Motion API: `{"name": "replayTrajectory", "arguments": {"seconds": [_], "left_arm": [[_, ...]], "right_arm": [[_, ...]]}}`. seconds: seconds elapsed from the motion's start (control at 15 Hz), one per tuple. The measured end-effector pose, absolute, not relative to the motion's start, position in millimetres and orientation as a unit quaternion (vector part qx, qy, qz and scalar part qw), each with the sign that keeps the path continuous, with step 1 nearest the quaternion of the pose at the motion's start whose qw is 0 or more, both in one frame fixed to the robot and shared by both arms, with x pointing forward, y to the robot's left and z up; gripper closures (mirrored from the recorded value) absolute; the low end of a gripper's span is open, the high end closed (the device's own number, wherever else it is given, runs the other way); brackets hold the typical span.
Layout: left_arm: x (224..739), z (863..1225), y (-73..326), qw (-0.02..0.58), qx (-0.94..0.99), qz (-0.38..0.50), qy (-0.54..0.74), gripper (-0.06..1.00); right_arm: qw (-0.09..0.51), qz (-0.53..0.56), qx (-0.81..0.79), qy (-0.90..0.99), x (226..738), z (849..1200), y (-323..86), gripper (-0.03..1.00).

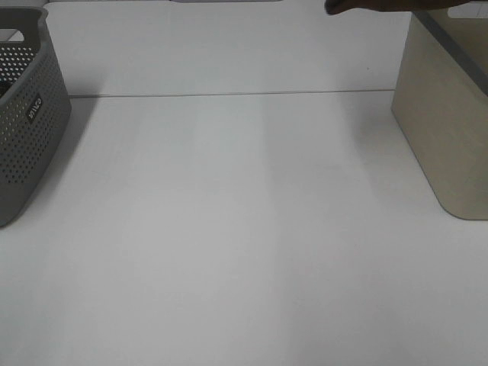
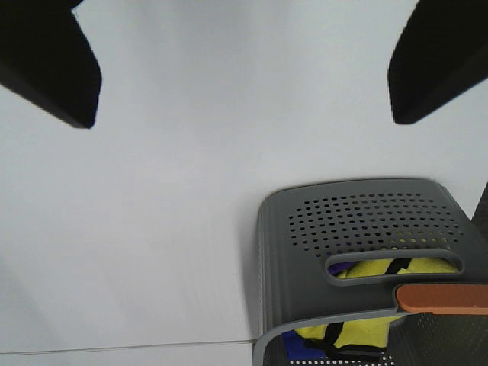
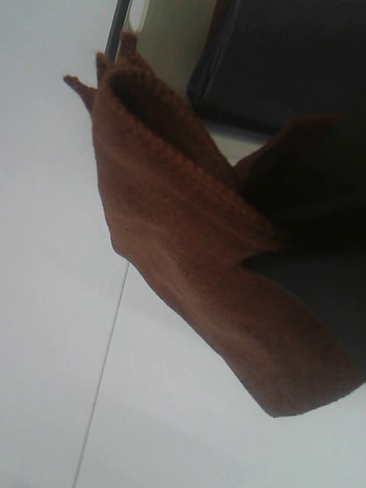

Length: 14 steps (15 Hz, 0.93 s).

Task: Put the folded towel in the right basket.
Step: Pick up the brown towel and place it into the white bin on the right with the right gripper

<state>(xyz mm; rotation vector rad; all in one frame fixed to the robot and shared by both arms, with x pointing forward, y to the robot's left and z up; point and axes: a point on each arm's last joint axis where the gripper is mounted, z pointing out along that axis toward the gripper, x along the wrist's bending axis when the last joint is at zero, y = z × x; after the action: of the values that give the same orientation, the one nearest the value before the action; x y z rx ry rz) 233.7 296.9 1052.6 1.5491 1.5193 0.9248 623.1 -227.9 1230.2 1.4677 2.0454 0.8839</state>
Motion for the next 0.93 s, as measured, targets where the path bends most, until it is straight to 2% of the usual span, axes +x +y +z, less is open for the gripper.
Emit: {"name": "replayTrajectory", "arguments": {"seconds": [0.27, 0.33, 0.4, 0.6, 0.73, 0.93], "left_arm": [[234, 1053, 297, 0.382, 0.607, 0.362, 0.595, -0.03], [234, 1053, 297, 0.382, 0.607, 0.362, 0.595, -0.03], [234, 1053, 297, 0.382, 0.607, 0.362, 0.595, -0.03], [234, 1053, 297, 0.382, 0.607, 0.362, 0.595, -0.03], [234, 1053, 297, 0.382, 0.607, 0.362, 0.595, -0.03], [234, 1053, 297, 0.382, 0.607, 0.362, 0.595, -0.03]], "right_arm": [[0.266, 0.320, 0.613, 0.672, 613, 1245, -316, 0.93], [0.265, 0.316, 0.621, 0.666, 612, 1243, -323, 0.93], [0.259, 0.297, 0.650, 0.649, 609, 1233, -348, 0.93], [0.228, 0.263, 0.687, 0.638, 610, 1203, -373, 0.93], [0.202, 0.246, 0.697, 0.642, 614, 1178, -374, 0.93], [0.212, 0.248, 0.697, 0.639, 630, 1147, -378, 0.93]]}}
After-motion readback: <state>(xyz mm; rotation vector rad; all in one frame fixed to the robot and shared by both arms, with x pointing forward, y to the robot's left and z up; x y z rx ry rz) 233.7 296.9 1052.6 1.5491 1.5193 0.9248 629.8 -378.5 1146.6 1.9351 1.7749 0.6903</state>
